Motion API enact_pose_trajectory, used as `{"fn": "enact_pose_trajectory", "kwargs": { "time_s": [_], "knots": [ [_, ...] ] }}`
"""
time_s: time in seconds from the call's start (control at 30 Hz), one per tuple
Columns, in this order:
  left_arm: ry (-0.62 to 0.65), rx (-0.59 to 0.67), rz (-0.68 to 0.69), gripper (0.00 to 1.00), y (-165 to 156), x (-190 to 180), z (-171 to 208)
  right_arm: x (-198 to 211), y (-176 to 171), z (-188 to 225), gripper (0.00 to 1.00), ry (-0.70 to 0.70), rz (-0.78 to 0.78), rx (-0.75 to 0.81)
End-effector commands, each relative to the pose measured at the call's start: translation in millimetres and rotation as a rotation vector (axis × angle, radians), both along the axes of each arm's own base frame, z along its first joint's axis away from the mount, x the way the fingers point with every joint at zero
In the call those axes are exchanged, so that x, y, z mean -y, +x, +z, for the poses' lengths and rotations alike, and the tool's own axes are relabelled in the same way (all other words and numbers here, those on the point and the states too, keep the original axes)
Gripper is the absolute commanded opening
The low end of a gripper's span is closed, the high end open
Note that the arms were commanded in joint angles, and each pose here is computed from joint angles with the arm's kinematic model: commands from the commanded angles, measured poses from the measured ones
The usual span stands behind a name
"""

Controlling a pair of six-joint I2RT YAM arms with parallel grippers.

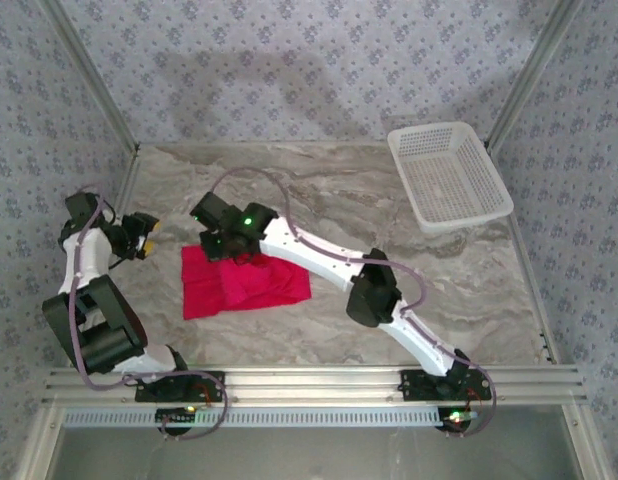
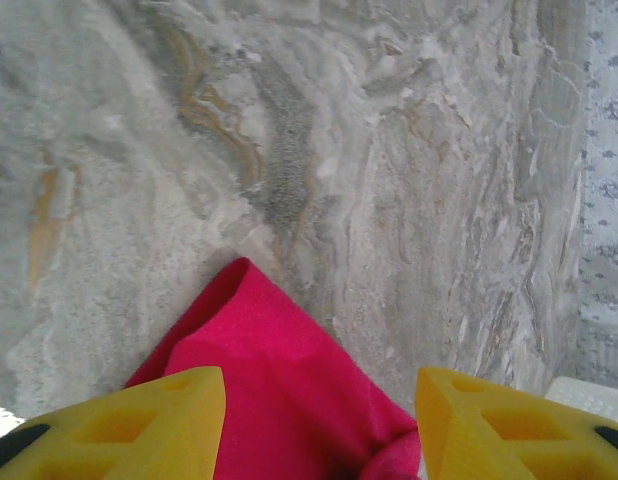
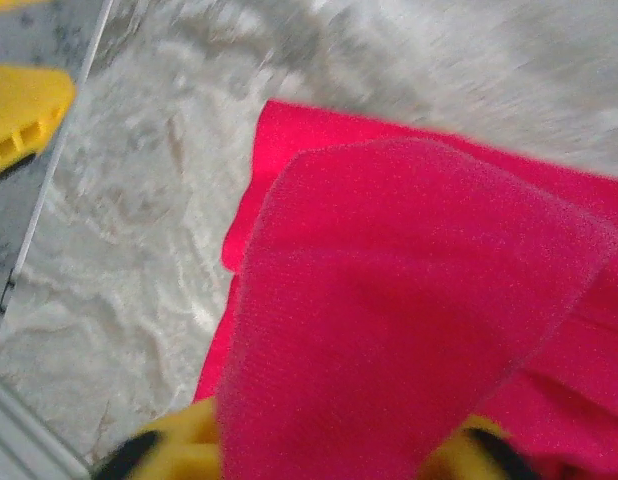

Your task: Fold the inside-out t-shirt

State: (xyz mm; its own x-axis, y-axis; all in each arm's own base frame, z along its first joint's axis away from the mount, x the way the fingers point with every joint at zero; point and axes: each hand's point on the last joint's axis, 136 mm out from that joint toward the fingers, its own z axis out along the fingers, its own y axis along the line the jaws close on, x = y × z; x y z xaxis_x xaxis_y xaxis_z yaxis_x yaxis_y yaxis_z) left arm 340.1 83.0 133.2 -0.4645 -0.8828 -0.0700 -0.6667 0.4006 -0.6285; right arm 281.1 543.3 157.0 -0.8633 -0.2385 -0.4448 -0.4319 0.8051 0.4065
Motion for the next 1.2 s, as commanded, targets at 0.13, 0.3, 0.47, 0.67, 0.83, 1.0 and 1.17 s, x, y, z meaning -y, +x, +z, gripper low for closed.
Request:
{"fn": "enact_pose_trajectory", "kwargs": {
  "time_s": [0.13, 0.3, 0.47, 0.67, 0.83, 1.0, 1.17],
  "knots": [
    [0.009, -0.008, 0.014, 0.53, -13.3, -2.4, -3.8, -17.2, -24.7, 5.1, 0.74, 0.097, 0.123, -0.159],
    [0.032, -0.006, -0.063, 0.53, -9.6, 19.6, -5.4, 43.1, -13.5, 53.8, 0.77, 0.062, 0.080, -0.014],
    [0.080, -0.038, -0.202, 0.54, -3.7, 65.6, -11.3, 101.8, 19.5, 28.9, 0.52, 0.077, -0.041, -0.057],
    [0.056, -0.074, -0.294, 0.53, 5.8, 108.4, -37.9, 119.4, 39.0, -35.7, 0.25, 0.073, -0.112, -0.209],
    [0.067, -0.167, -0.286, 0.51, 7.9, 104.2, -84.3, 141.9, 29.8, -111.7, 0.24, -0.045, -0.185, -0.316],
    [0.086, -0.166, -0.340, 0.50, 30.5, 120.4, -98.7, 209.0, 3.0, -164.2, 0.24, -0.279, -0.316, -0.350],
    [0.089, -0.082, -0.526, 0.51, 71.6, 199.6, -91.0, 239.7, -40.7, -135.5, 0.25, -0.373, -0.347, -0.237]
  ]
}}
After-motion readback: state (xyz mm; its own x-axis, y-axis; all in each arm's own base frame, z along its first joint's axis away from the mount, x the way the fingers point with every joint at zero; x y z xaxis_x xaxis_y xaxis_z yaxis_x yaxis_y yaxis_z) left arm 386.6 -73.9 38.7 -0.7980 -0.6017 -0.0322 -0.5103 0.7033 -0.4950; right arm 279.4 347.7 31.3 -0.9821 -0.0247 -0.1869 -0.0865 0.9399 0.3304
